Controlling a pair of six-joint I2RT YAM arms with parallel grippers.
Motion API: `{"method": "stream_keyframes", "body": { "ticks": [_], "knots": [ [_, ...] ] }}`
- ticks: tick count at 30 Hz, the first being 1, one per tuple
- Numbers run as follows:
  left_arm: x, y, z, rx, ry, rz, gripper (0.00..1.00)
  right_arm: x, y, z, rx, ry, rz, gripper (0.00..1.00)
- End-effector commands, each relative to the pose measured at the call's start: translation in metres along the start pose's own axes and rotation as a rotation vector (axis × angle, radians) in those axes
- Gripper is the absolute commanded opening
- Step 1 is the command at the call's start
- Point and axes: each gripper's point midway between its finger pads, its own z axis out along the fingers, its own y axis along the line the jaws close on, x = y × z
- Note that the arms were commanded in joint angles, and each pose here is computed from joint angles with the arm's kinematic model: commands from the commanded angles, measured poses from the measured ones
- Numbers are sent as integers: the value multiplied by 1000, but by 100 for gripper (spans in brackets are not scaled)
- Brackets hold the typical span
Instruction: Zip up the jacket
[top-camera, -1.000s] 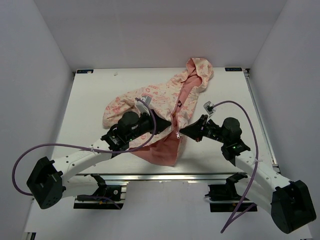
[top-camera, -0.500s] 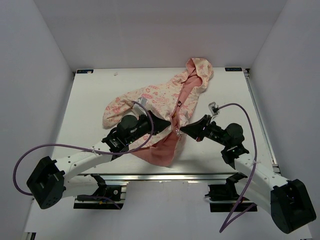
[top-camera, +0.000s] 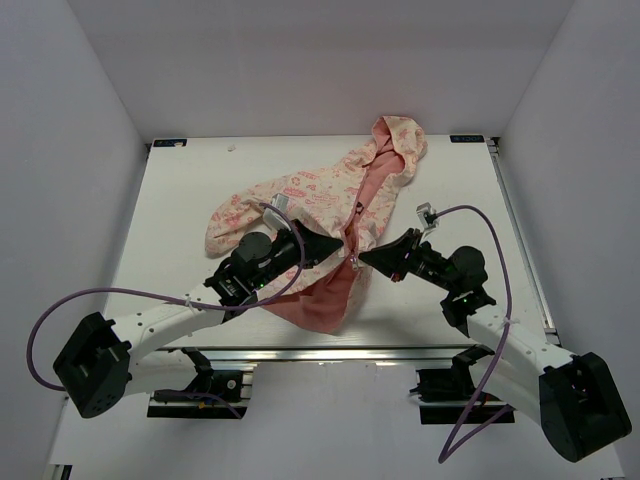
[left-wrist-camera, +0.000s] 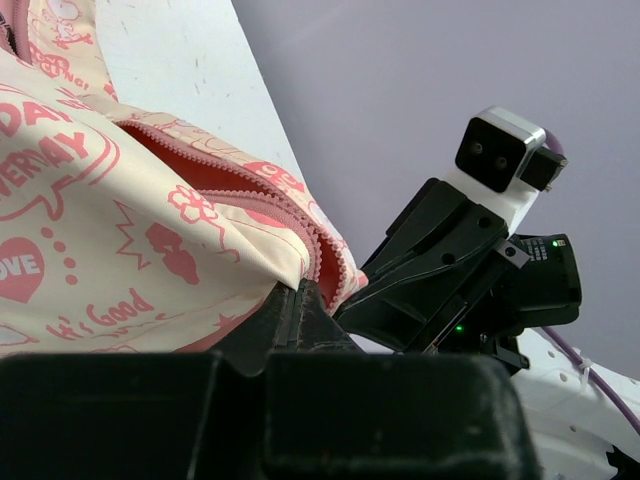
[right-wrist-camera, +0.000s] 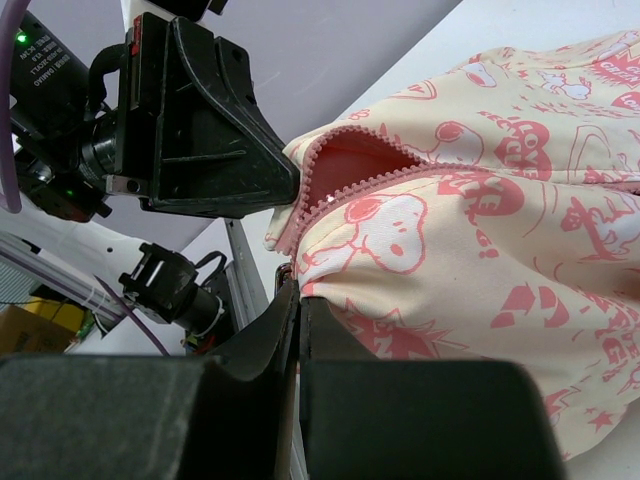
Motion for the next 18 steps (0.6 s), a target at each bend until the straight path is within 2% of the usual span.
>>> {"method": "stream_keyframes", "body": {
  "ticks": [1, 18],
  "knots": [
    [-9, -13, -1, 46, -35, -17, 0, -17, 14, 4, -55, -55, -56, 0],
    [-3, -17, 4, 67, -1, -19, 0, -28, 16, 5, -38, -97, -78, 0]
  ]
}}
